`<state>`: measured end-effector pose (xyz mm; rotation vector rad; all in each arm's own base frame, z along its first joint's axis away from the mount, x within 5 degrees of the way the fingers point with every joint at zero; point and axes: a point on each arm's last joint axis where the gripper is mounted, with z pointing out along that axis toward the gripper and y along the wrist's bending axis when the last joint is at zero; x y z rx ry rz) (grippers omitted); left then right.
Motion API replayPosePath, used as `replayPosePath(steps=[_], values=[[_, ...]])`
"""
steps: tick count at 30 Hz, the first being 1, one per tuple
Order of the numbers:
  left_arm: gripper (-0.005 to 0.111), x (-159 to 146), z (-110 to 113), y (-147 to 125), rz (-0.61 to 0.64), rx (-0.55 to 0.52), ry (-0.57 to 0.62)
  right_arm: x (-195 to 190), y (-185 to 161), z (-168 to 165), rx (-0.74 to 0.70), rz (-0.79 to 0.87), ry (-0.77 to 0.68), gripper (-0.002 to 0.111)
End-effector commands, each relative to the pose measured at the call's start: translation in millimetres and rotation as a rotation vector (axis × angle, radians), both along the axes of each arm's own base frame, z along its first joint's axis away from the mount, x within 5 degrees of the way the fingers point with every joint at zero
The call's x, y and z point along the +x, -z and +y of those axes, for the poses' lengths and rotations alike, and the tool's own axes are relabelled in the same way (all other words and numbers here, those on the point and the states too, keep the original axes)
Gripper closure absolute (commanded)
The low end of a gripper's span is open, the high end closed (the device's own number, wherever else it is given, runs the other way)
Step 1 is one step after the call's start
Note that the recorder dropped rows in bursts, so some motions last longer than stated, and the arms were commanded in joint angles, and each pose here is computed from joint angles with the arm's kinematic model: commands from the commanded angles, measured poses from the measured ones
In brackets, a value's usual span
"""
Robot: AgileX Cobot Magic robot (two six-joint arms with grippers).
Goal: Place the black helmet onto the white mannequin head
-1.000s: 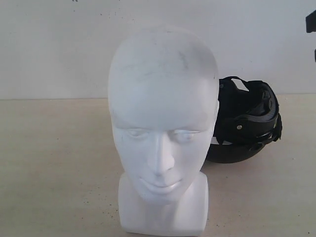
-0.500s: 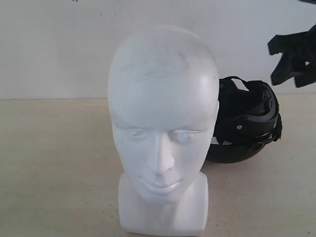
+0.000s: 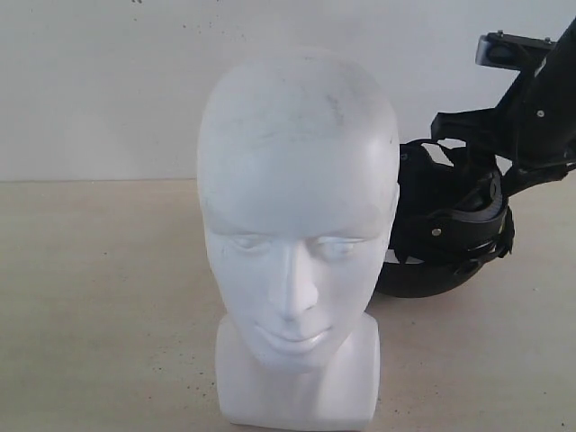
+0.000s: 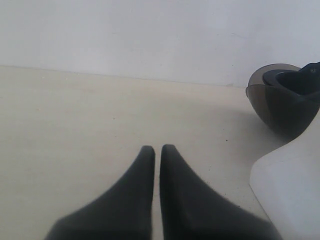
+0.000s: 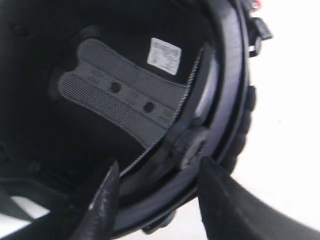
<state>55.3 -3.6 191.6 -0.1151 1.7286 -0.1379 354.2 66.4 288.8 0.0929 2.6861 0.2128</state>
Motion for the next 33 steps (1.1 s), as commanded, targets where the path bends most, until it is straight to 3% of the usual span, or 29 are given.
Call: replayPosePath(steps=[1,22,27,30,33], values=[[0.102,0.0,0.3,0.9,0.001,0.007,-0.004,2.8,-11.0,-3.1,-0.043,-0.029,0.018,0.061],[0.102,0.0,0.3,0.9,0.001,0.007,-0.004,30.0,12.1,2.3,-0.021,0.052,0.079,0.061],[0.102,0.0,0.3,0.9,0.001,0.007,-0.004,27.9,22.2,-3.8,-0.105,0.128,0.082,0.061],[0.102,0.0,0.3,0.9,0.001,0.007,-0.004,27.6,21.3,-10.1,-0.167,0.125,0.109,0.070],[0.102,0.0,0.3,0.9,0.001,0.007,-0.004,27.9,21.0,-12.8,-0.196,0.120,0.116,0.086]])
